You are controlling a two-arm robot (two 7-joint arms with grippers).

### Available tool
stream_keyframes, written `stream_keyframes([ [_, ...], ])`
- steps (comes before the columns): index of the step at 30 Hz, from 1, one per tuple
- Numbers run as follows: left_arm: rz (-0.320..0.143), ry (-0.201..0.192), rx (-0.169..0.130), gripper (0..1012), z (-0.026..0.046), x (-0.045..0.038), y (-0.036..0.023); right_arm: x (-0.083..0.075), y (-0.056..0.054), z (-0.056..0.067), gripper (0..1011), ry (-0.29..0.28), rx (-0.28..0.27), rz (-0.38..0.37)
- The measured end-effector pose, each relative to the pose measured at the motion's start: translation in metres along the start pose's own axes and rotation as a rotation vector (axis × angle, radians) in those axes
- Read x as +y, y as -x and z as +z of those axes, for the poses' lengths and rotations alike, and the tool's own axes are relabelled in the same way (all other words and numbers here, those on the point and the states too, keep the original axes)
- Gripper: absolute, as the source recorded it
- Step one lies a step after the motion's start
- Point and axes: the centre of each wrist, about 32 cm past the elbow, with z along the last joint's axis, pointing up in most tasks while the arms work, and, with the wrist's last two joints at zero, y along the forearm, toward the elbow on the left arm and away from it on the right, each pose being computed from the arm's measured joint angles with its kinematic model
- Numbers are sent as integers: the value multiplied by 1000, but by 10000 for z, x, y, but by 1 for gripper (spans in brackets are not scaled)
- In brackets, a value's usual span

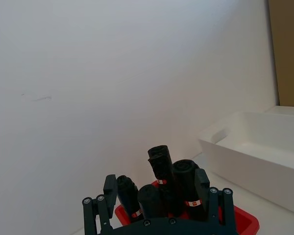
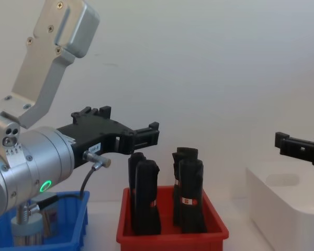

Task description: Pick the cotton swabs from the blue box and place them into the white box.

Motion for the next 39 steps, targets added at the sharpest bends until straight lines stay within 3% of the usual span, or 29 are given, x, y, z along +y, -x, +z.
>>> stream_keyframes([
  [12, 7, -16, 5, 1004, 29, -30, -19, 0, 0, 0, 1002, 0, 0, 0],
  [21, 45, -72, 29, 1004, 74, -87, -82, 0, 0, 0, 1002, 0, 0, 0],
  [31, 121, -175, 75, 1004, 66, -125, -216, 0, 0, 0, 1002, 0, 0, 0],
  [39, 197, -274, 120, 1004, 2, -123, -387, 0, 0, 0, 1001, 0, 0, 0],
])
